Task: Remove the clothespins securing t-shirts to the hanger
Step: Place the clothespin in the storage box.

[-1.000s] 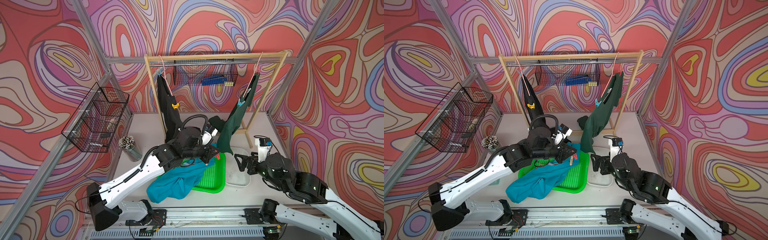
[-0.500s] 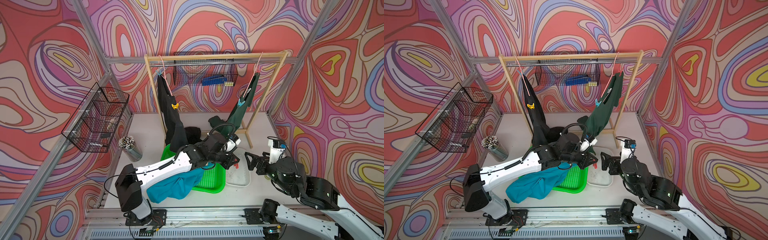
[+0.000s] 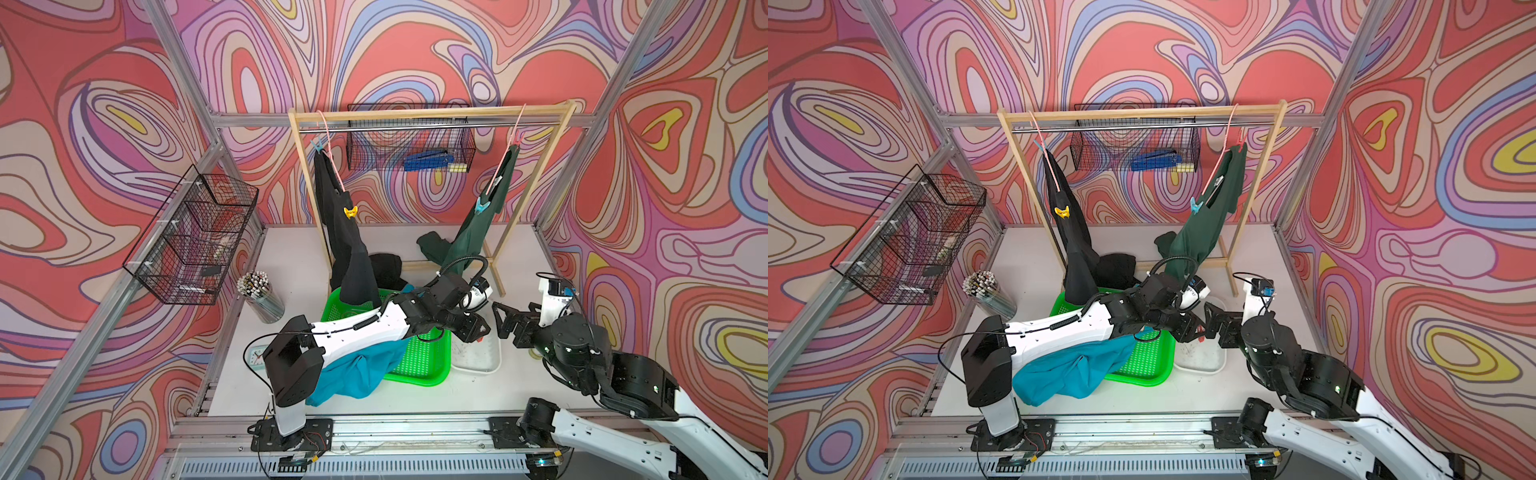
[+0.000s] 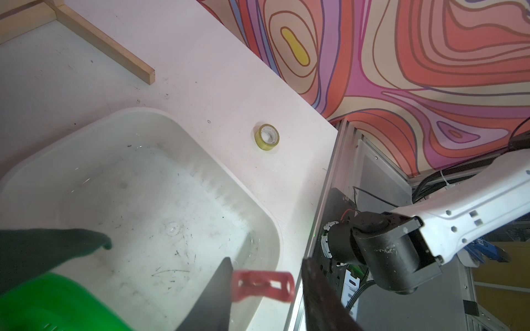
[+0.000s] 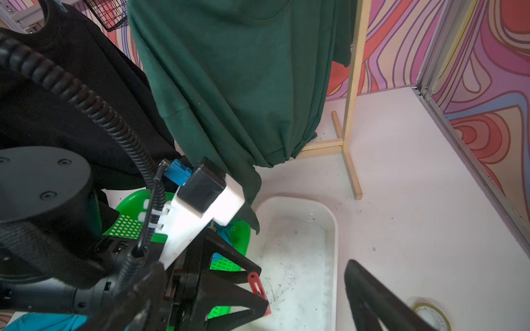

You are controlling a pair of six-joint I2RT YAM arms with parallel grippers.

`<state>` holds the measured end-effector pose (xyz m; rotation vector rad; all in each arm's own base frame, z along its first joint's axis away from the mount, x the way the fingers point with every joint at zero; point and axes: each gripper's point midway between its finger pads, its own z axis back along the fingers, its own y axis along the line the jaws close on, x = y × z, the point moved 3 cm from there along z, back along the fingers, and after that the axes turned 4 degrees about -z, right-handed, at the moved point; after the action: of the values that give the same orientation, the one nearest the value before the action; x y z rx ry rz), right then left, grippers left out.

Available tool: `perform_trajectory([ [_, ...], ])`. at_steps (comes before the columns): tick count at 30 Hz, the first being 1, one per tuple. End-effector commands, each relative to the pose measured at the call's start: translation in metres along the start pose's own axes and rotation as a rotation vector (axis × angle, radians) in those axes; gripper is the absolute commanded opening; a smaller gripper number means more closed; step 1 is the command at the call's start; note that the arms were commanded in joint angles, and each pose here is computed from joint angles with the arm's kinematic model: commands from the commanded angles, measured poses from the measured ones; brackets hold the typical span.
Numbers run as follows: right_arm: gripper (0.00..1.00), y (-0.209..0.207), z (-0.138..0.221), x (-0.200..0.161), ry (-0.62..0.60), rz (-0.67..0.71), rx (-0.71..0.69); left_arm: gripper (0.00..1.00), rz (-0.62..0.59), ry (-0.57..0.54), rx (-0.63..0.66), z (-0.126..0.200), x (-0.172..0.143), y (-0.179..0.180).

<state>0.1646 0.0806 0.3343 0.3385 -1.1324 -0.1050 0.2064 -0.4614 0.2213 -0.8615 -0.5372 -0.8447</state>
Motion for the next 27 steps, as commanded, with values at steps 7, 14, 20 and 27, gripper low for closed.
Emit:
perform_trajectory([
  [7, 0.98, -0.003, 0.005, 0.008, -0.024, 0.021, -0.011, 0.72, 0.009, -0.039, 0.001, -0.003, 0.012, -0.005],
  [14, 0.98, -0.001, 0.002, 0.005, -0.017, 0.037, -0.009, 0.91, 0.01, -0.017, 0.023, 0.013, -0.005, -0.007],
  [20, 0.98, 0.006, -0.007, -0.002, -0.003, 0.058, 0.008, 1.0, 0.004, -0.012, 0.125, 0.047, -0.025, 0.001],
  [27, 0.98, 0.02, -0.024, -0.014, 0.031, 0.1, 0.024, 1.0, 0.02, 0.017, 0.319, 0.093, -0.061, 0.024],
])
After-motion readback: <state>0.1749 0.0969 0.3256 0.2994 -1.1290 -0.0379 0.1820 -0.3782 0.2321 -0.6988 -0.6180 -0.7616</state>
